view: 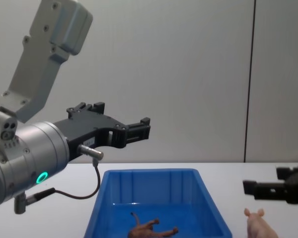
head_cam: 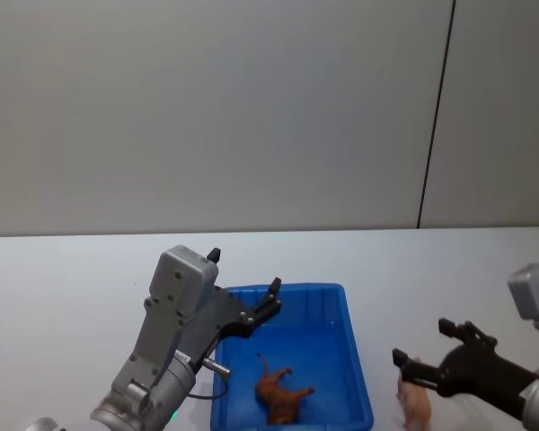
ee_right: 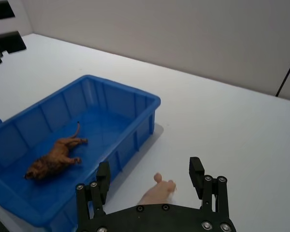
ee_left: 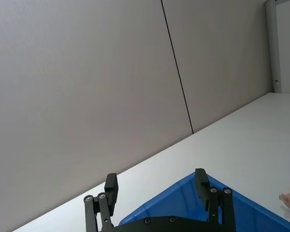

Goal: Pick up the two dolls from the table and place them into the box.

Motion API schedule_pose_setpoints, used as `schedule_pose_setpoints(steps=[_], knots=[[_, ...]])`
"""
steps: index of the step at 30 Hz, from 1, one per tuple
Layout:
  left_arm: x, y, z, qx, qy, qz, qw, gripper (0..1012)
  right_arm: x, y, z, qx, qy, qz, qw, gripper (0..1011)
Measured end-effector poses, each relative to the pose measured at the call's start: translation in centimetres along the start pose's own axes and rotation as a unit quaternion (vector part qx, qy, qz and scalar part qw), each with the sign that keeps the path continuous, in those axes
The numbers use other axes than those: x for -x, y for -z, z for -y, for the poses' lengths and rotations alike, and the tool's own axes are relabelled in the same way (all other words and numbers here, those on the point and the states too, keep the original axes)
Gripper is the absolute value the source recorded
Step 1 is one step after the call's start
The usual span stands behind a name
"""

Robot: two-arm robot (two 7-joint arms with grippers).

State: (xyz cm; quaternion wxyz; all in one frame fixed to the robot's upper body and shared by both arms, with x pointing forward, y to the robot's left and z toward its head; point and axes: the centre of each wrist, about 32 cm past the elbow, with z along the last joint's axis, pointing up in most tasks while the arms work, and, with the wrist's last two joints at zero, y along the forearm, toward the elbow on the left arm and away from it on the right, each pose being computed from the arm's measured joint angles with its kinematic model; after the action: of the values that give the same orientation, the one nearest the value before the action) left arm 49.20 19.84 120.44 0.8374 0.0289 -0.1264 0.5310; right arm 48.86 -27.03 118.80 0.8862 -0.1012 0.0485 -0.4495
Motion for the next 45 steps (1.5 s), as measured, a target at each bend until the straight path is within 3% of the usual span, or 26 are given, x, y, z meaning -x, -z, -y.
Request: schedule_pose_setpoints(steps=[12,28,39,45], knots=[[0.0,0.0,0.0,0.0,0.0,0.0,1.0,1001,0.3,1.9,0.6,0.043,0.006,-0.021,0.9988,1001],[0.0,0.0,0.0,0.0,0.0,0.0,1.0,1001,1.1,3.6,-0.5,0.075,0.02,-0.037,0.9963,994],[0.0,0.0,0.0,0.0,0.0,0.0,1.0,1001,1.6,4.3,-1.4,0.088,0.024,-0.043,0.9949,728],[0.0,0.0,0.0,0.0,0.0,0.0,1.0,1001,1.8,4.3,-1.6,0.086,0.028,-0.038,0.9951,533]])
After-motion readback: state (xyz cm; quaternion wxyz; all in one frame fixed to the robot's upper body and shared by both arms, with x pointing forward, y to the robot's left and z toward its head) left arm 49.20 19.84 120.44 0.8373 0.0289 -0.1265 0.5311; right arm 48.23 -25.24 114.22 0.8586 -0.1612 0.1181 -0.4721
